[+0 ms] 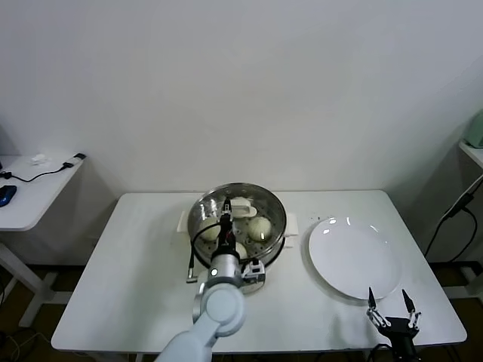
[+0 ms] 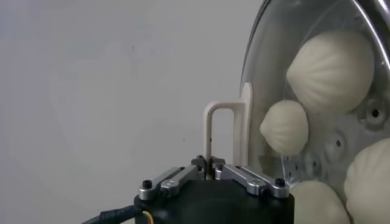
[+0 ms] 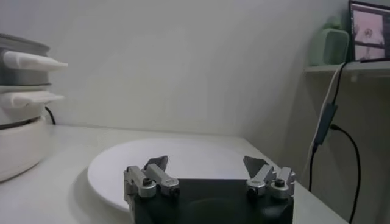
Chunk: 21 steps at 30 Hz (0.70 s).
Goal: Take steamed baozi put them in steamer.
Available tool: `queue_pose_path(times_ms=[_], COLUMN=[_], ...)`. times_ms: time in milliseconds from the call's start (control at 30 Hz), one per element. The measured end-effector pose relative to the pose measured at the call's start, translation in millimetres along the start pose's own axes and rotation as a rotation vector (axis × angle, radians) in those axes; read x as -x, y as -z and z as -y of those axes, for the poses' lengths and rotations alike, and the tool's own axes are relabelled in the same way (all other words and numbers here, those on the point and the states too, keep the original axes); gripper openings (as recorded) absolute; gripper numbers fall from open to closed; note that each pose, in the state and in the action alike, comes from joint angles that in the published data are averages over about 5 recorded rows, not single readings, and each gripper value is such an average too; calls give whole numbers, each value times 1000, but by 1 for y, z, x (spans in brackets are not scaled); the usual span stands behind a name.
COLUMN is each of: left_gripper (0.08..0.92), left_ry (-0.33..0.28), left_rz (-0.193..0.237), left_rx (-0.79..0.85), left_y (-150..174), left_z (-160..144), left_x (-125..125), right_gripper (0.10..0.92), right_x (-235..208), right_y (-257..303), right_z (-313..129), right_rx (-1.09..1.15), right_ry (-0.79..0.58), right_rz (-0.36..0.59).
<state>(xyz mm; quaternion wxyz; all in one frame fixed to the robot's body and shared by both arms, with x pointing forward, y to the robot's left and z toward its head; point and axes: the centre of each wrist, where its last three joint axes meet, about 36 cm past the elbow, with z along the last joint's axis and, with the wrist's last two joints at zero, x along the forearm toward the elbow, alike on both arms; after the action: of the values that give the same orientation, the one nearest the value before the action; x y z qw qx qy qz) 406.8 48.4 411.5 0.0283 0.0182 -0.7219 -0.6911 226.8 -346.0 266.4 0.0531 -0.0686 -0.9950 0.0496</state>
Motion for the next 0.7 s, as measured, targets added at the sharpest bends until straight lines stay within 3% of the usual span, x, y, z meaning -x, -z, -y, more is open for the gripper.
queue_pose_path(times_ms=[300, 700], left_gripper=[155, 483], left_ry=[-7, 2], left_rz=[3, 53], left_rx=[-7, -66], left_y=[0, 2], left_z=[2, -11], left_x=[-7, -19], right_gripper=[823, 823], right_x=[0, 1], right_y=[-1, 0], right_z=[-1, -5], right_rx=[-1, 2], right_ry=[8, 23], right_rz=[12, 16])
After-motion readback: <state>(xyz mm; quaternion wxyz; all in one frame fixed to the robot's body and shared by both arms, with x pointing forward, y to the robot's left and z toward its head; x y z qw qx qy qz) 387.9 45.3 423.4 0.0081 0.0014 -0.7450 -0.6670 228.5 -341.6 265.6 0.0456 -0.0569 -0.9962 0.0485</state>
